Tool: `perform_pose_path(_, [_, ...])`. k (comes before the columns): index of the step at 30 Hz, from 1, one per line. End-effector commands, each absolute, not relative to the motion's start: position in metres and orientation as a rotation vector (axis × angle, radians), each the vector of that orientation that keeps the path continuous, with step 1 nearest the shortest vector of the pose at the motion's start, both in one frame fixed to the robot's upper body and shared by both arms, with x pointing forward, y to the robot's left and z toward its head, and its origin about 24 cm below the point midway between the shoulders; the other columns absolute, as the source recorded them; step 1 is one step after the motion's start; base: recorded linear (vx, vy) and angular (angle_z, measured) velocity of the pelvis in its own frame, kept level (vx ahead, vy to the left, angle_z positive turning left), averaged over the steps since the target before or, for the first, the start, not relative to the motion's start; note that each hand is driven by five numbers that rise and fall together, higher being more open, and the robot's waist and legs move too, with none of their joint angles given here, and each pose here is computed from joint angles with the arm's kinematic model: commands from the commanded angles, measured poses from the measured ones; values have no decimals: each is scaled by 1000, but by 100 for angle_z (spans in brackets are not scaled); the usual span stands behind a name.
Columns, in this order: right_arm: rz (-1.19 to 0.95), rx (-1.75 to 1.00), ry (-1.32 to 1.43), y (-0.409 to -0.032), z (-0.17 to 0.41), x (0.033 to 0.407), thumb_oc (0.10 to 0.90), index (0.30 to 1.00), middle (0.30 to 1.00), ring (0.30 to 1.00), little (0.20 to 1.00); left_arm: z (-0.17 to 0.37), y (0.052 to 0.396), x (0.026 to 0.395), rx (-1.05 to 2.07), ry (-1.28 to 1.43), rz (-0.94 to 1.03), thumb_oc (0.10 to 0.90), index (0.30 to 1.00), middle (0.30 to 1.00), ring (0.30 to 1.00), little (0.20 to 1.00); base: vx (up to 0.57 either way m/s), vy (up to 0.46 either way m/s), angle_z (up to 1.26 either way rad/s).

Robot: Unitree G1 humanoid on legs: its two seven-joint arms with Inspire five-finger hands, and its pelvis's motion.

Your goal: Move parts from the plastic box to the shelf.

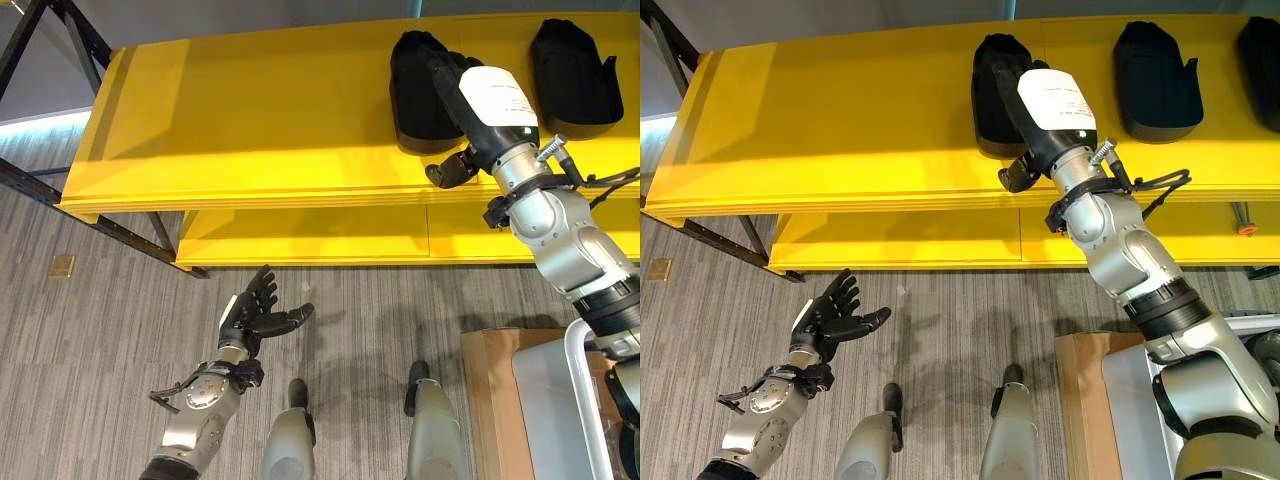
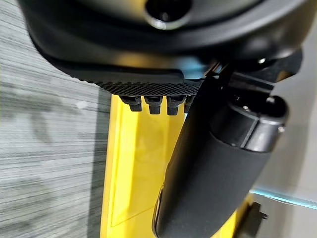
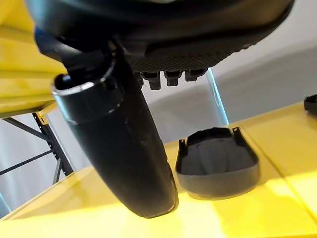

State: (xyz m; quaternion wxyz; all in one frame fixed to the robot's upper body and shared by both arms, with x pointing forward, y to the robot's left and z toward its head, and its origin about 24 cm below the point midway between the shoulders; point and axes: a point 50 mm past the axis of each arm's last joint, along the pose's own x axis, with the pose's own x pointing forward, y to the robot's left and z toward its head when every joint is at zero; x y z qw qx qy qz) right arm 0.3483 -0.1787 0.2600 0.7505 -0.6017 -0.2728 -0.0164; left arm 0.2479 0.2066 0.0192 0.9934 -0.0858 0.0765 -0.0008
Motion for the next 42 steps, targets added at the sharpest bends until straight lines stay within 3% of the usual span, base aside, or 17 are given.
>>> perform_pose_path(1, [-76,-1250,-838,-161,296,330,900,1000,1000,1000,1000,42,216,243,-112,26,-16,900,1000,1000,1000,1000,17,2,-9])
perform_pose_path(18, [99,-1157,-746,-155,234,312,900,1000,1000,1000,1000,33,217,236,-106,55,32,900,1000,1000,1000,1000,2,-2,-2])
perform_pose_path(42, [58,-1269,-655,-163,228,331,900,1000,1000,1000,1000,34,216,238,-90,52,17,900,1000,1000,1000,1000,1,-2,1])
